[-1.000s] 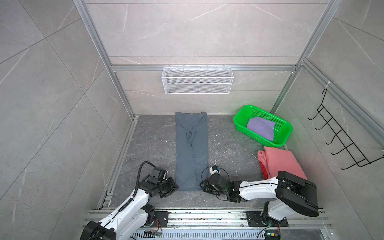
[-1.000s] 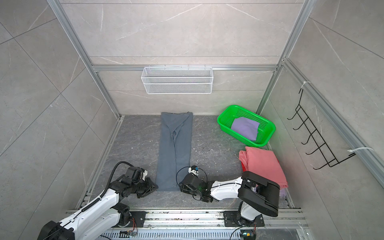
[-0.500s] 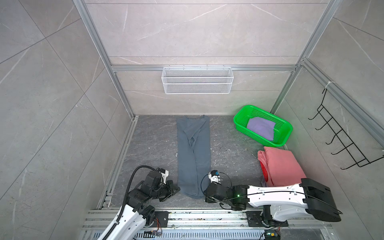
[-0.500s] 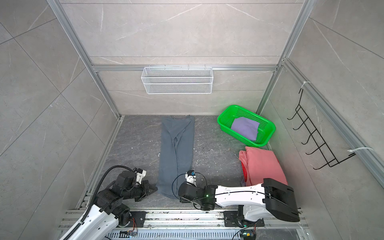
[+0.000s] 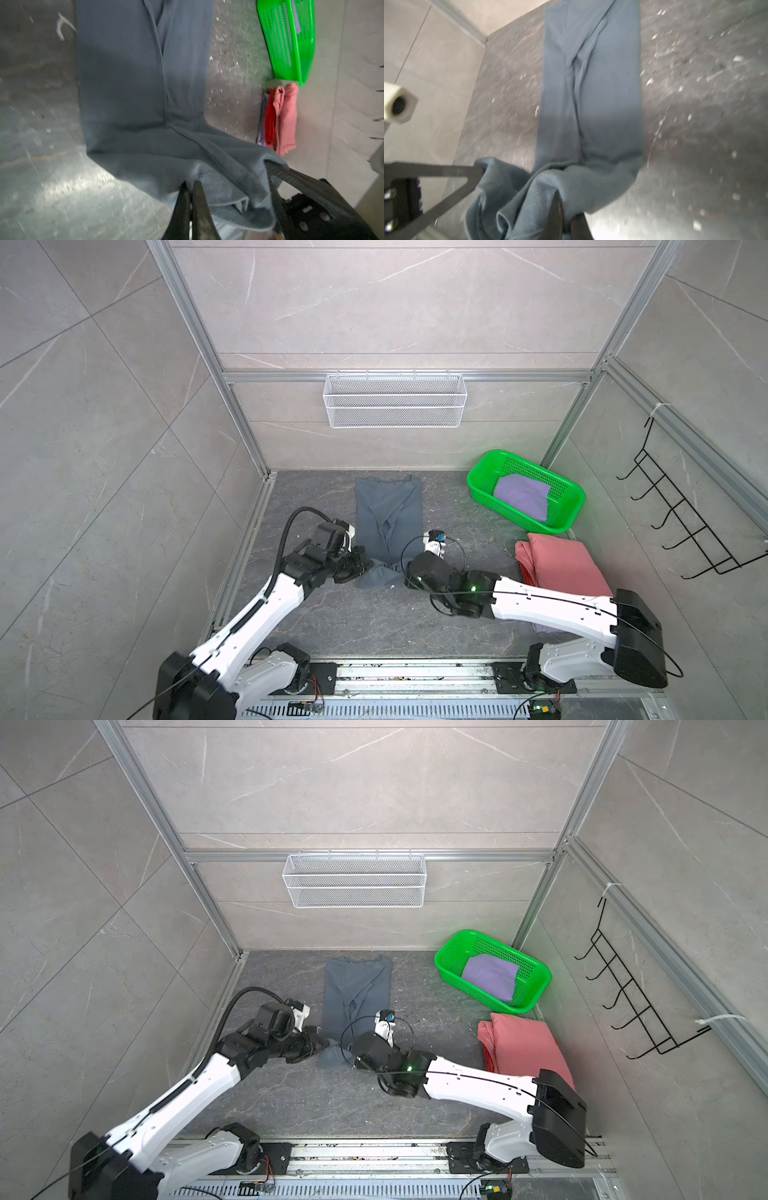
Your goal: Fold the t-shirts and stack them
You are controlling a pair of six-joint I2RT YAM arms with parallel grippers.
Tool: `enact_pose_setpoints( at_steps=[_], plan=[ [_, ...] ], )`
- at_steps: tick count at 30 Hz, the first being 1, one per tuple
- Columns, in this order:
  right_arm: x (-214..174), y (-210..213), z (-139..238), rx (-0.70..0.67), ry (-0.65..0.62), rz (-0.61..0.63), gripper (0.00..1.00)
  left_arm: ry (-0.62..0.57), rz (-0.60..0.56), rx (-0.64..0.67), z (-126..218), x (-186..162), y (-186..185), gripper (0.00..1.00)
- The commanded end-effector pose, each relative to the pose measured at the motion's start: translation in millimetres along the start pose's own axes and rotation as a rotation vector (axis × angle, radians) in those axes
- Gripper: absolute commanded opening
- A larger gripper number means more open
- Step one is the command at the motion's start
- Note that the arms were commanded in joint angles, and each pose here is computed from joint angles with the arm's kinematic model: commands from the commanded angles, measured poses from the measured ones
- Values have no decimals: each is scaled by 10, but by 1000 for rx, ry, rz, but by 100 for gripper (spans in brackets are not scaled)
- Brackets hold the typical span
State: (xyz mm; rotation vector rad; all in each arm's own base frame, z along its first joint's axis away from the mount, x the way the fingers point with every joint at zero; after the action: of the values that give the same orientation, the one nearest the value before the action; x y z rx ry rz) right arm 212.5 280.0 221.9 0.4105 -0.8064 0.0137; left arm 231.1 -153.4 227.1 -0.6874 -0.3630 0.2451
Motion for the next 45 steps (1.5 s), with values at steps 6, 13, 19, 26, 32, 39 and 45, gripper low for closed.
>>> enact_pose_setpoints(
  at_steps=[6, 13, 19, 26, 32, 39, 45],
  plan=[
    [358, -162, -840, -13, 73, -7, 1, -139, -36, 40, -372, 939, 42, 0],
    [474, -497, -1367, -58, 119, -116, 2, -74, 64, 41, -777, 1338, 369, 0],
    [705, -649, -1695, -26, 99, -162, 14, -69, 116, 23, -951, 1631, 493, 0],
    [1238, -676, -1468, 35, 0, -147, 56, -173, 113, -22, -643, 2000, 324, 49],
    [1148, -715, -986, 49, 58, -74, 56, -211, 62, -12, -181, 1733, 193, 59],
    [421, -917, -562, 107, 168, -153, 58, -151, 104, 20, -46, 963, 497, 73],
    [-184, -971, -497, 134, 264, -199, 61, -33, 170, 56, -271, 268, 832, 75]
  ],
)
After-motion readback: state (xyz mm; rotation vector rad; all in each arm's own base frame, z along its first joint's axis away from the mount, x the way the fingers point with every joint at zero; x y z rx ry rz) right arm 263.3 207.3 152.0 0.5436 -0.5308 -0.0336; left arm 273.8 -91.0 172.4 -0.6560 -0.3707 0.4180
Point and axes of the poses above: each gripper's point midway between its finger pads, its own z axis back along the fingers, its own y axis along the line the jaws close on, x = y × z, the point moved 8 cm from there along z, back along the fingers, and after that the axes turned 8 degrees about z, right-handed, at the moved point
